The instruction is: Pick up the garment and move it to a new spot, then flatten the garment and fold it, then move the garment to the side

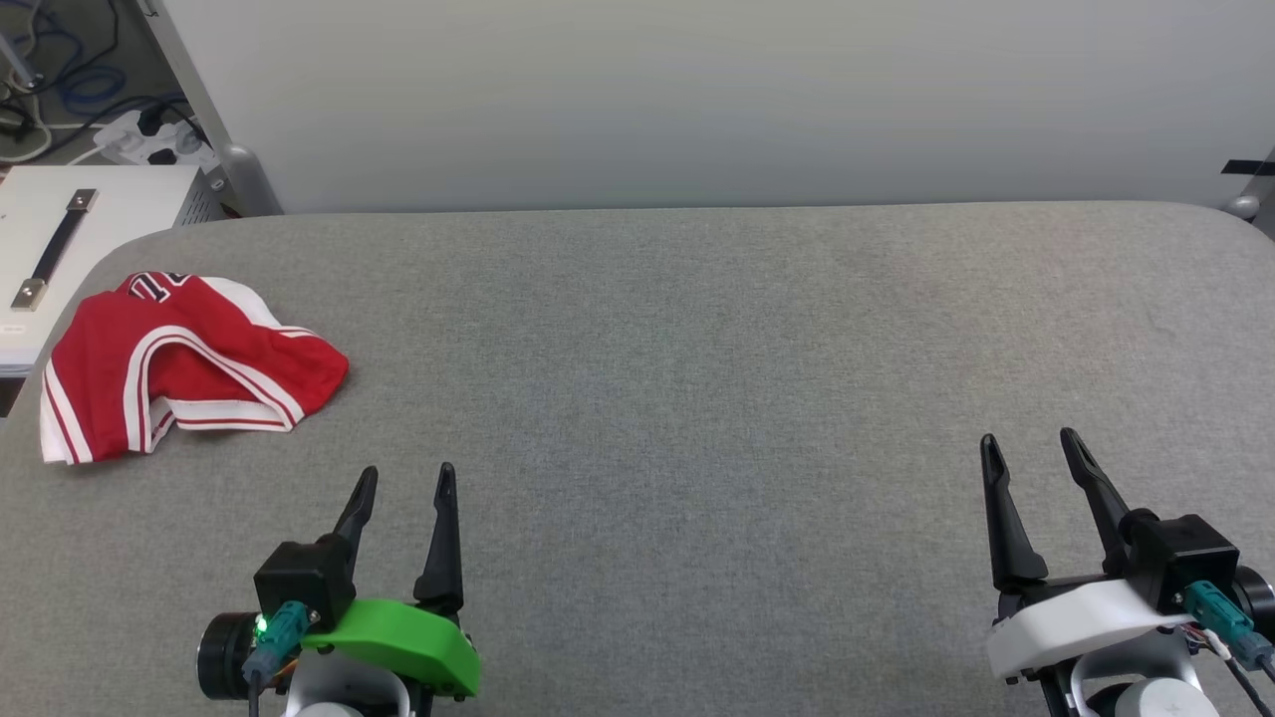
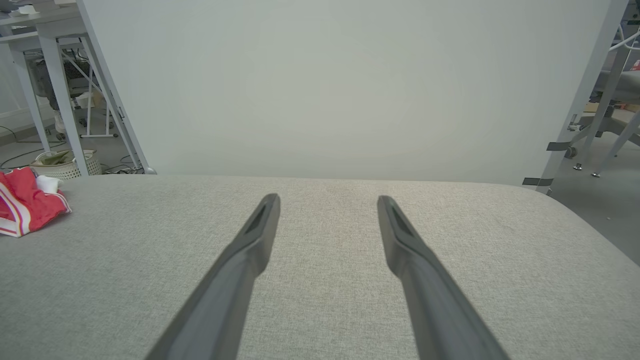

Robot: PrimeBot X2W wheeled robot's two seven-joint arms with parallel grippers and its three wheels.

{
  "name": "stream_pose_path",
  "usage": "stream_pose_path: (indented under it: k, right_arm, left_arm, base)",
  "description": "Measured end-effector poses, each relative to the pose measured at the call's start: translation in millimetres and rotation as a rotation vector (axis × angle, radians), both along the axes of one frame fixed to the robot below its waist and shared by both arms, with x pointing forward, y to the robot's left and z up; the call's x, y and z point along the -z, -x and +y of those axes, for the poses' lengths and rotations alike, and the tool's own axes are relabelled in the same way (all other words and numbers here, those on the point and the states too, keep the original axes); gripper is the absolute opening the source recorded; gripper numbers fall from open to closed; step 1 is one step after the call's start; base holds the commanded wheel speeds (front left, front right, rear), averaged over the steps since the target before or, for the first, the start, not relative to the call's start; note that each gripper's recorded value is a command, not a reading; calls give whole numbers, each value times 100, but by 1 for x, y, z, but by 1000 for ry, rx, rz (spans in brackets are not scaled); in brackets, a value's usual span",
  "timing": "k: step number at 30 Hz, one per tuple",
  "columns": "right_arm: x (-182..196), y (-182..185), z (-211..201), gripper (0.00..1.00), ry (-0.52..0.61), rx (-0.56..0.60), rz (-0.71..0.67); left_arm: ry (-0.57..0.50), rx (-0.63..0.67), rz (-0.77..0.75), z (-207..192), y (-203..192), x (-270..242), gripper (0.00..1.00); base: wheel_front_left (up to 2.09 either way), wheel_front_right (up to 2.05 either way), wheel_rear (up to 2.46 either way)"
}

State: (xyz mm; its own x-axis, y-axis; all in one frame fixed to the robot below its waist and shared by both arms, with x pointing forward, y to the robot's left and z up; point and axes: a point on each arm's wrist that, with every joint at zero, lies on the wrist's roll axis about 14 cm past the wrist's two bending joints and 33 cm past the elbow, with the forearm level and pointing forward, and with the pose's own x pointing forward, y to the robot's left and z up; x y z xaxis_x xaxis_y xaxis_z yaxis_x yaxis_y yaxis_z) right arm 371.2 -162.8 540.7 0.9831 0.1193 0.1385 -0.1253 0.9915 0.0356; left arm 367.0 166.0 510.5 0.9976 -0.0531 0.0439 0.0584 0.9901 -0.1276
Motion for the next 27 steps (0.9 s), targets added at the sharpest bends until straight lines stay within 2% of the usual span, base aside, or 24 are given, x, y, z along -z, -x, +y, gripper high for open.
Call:
stream_pose_path:
  k: [15, 27]
  right_arm:
    - [3, -1, 3, 100, -18, -8, -8]
    - [11, -13, 50, 100, -31, -147, 4]
  left_arm:
    - [36, 5, -4, -2, 1, 4, 100]
    - [59, -95, 2, 28, 16, 11, 100]
  base:
    - [0, 0, 0]
    - [0, 0, 0]
